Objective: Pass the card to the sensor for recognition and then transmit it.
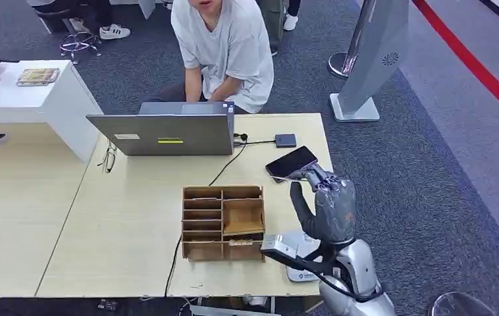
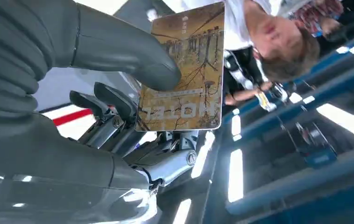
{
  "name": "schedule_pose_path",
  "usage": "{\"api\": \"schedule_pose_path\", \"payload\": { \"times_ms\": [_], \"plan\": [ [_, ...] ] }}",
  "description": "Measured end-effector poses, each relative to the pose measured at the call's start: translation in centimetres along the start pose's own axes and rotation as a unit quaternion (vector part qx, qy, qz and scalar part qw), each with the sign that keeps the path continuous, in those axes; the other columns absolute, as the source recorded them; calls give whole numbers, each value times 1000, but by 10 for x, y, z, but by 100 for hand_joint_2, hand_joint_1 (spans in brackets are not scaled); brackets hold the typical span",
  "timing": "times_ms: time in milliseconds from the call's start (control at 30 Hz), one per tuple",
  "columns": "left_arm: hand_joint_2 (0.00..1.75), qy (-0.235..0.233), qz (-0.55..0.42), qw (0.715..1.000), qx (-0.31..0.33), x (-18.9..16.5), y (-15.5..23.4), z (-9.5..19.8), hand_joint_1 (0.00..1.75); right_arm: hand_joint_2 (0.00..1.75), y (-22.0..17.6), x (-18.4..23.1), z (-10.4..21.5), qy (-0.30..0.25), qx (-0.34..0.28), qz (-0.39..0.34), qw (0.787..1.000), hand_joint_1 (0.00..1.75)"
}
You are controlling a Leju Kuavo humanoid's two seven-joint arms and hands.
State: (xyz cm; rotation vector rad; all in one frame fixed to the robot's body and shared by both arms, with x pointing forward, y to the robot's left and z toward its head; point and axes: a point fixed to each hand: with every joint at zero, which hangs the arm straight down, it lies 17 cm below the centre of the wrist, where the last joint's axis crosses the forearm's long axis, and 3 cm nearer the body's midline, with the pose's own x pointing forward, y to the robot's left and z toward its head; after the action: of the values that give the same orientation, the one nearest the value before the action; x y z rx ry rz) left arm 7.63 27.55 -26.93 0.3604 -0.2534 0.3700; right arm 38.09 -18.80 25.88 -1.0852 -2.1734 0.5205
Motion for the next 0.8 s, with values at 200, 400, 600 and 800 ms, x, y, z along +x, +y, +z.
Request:
{"api": "schedule_pose_path", "payload": {
  "times_ms": [200,400,600,800],
  "plan": [
    [0,-3,3,1000,-3,3,-2,0,0,175,-26,6,-3,-15,-44,7,999,175],
    [0,-4,4,1000,-4,5,-2,0,0,175,-37,-1,-5,4,-64,11,998,175],
    [0,-6,4,1000,-4,5,-3,0,0,175,-40,-3,-6,11,-71,9,997,175],
    [0,-6,4,1000,-4,6,-3,0,0,175,-41,-3,-8,19,-76,1,997,175]
  ]
}}
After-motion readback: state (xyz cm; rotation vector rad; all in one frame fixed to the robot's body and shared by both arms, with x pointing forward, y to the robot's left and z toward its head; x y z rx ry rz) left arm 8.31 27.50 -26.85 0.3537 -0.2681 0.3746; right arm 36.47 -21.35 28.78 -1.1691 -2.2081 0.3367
